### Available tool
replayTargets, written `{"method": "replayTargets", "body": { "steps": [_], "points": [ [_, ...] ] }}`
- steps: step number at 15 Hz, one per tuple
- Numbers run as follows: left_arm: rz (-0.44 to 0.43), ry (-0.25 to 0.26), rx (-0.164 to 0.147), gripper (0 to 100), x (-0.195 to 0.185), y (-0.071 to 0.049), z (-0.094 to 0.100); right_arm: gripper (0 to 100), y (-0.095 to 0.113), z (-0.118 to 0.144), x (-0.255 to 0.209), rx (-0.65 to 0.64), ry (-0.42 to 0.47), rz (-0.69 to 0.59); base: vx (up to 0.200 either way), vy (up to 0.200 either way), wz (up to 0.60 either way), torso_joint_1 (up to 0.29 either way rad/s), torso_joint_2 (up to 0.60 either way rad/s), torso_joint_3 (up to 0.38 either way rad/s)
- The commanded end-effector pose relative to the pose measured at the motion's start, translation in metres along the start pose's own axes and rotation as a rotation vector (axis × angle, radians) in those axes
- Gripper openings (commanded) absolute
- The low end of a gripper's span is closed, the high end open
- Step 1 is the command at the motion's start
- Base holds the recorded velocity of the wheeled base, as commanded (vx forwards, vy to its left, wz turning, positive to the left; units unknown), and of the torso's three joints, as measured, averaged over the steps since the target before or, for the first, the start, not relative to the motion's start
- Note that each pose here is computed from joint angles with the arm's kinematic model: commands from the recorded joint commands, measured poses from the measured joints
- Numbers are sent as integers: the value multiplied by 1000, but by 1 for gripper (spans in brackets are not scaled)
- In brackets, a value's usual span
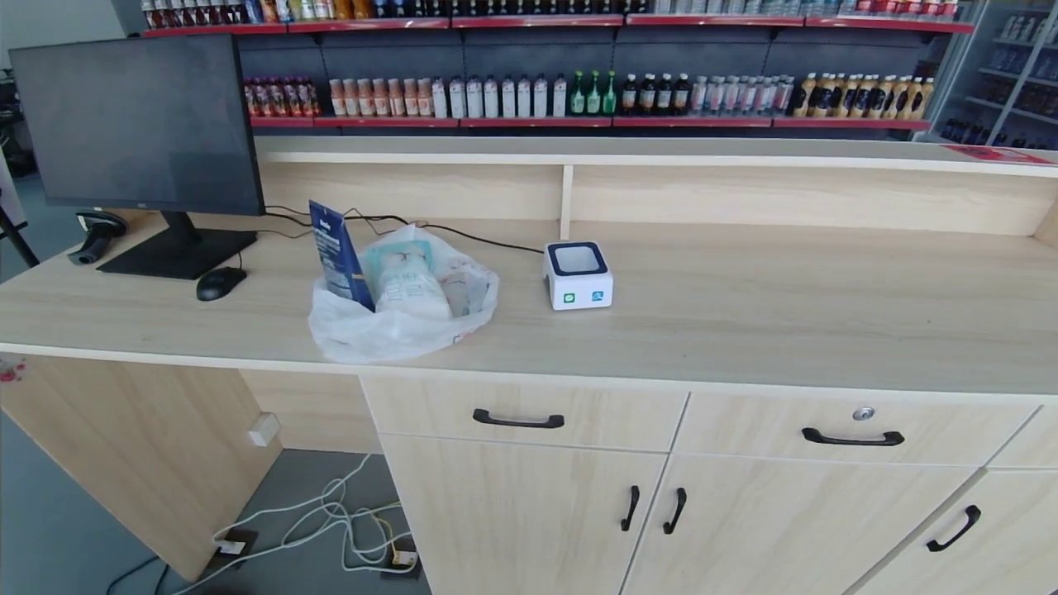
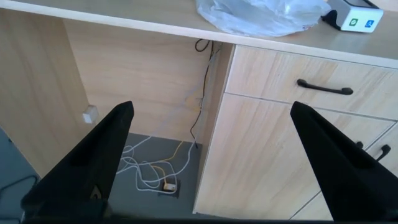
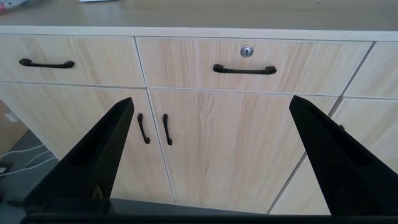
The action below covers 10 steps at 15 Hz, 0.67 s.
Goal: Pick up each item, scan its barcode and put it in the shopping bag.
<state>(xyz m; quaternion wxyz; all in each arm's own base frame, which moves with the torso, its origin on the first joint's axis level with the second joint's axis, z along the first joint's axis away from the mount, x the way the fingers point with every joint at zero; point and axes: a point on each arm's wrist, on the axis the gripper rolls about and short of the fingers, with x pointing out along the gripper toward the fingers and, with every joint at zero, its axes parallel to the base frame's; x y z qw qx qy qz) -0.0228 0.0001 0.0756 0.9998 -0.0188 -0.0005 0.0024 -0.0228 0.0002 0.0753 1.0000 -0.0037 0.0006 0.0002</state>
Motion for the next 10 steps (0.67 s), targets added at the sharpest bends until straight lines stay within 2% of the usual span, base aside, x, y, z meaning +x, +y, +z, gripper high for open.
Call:
{"method": "replayTargets", "body": {
  "steps": [1, 10],
  "points": [
    [1, -1, -1, 100, 0, 0, 0, 100, 0, 0, 0, 0, 0, -2, -200, 0, 0, 2, 7, -2],
    [1, 1, 1, 100, 0, 0, 0, 100, 0, 0, 0, 3, 0, -2, 0, 0, 0, 0, 0, 0]
  ]
}}
